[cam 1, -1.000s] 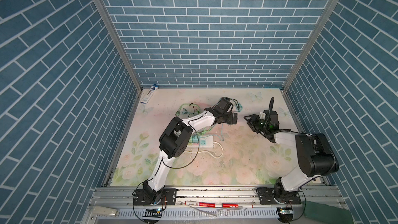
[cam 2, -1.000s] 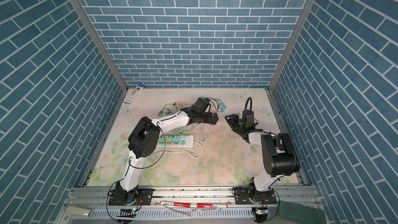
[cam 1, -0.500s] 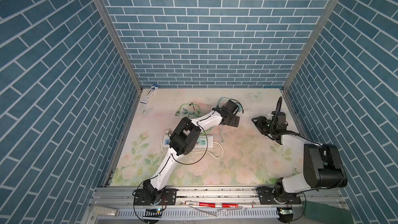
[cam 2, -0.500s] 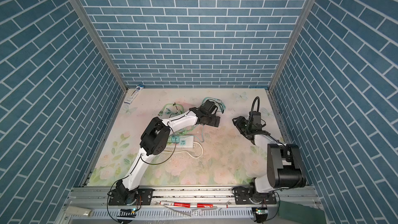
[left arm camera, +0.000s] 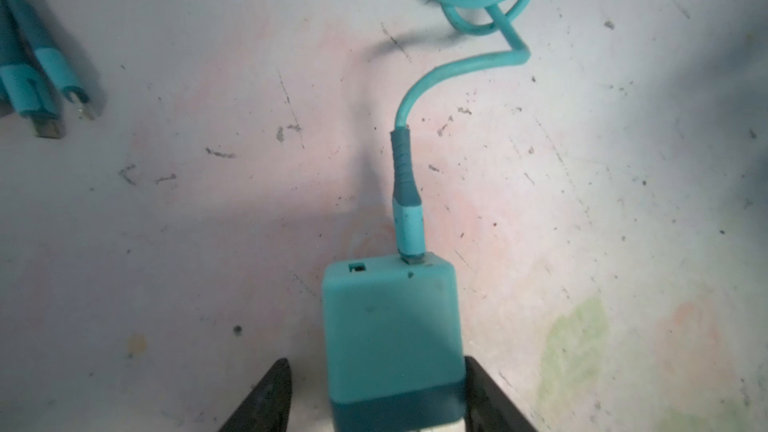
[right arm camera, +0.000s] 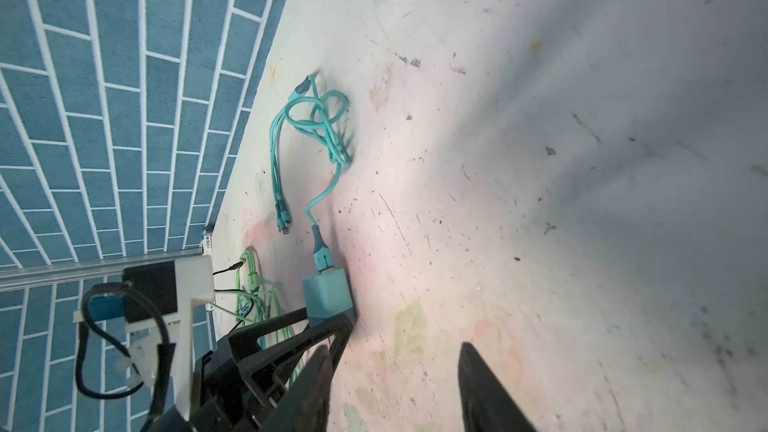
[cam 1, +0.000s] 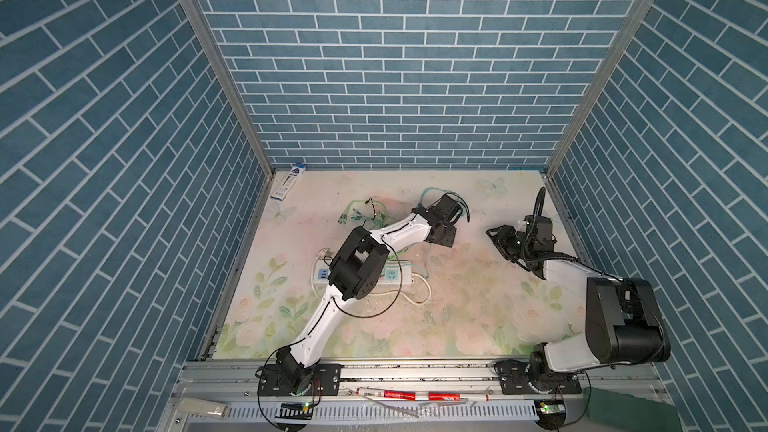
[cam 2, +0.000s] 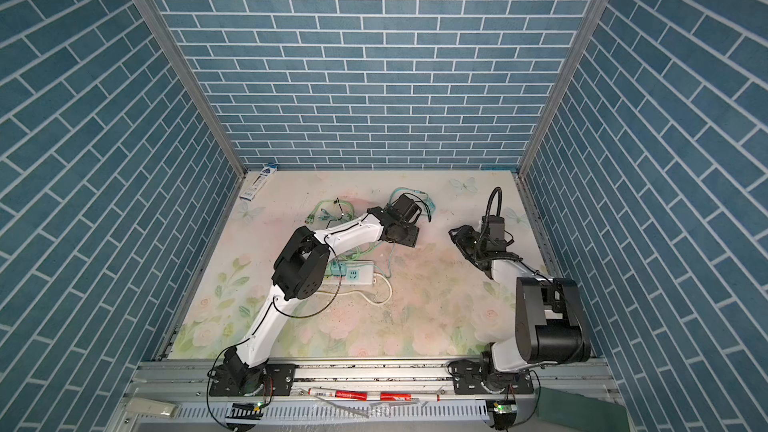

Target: Insert the plug

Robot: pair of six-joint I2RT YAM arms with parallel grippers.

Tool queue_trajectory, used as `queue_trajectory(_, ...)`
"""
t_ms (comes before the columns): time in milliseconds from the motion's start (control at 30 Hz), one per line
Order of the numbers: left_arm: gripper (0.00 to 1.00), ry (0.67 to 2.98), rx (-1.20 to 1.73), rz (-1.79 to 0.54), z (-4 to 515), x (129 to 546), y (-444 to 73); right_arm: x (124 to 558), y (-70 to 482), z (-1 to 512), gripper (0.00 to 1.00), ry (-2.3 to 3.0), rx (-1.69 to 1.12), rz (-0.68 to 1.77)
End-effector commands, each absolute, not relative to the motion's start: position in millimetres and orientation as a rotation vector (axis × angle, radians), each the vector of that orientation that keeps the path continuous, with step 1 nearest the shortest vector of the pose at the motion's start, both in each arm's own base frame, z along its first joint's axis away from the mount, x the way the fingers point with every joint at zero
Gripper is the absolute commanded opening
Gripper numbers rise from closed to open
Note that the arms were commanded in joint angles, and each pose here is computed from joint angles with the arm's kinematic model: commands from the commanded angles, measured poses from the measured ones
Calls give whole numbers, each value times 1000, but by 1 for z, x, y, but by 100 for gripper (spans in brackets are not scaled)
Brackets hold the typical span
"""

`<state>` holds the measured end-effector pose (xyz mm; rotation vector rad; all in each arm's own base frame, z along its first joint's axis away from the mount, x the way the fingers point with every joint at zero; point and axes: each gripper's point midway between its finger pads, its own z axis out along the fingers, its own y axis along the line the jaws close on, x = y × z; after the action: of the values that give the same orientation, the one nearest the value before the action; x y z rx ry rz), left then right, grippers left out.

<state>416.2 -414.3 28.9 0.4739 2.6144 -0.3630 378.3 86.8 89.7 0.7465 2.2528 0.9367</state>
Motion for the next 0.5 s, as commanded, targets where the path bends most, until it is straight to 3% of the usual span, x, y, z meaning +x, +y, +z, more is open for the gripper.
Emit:
queue_trajectory(0, 63, 2689, 504, -295, 2, 405, -406, 372, 84, 94, 49, 2250, 702, 928)
queue_trajectory(300, 58, 2699, 522, -281, -5, 405, -407, 368, 84, 101, 49, 2243, 678, 940)
queue_trajectory(400, 46, 2708, 534, -276, -7, 404, -408, 367, 85, 101, 49, 2243, 675, 948)
queue_trajectory(467, 44, 2713, 544, -269, -7, 403, -407, 367, 84, 103, 49, 2237, 675, 946)
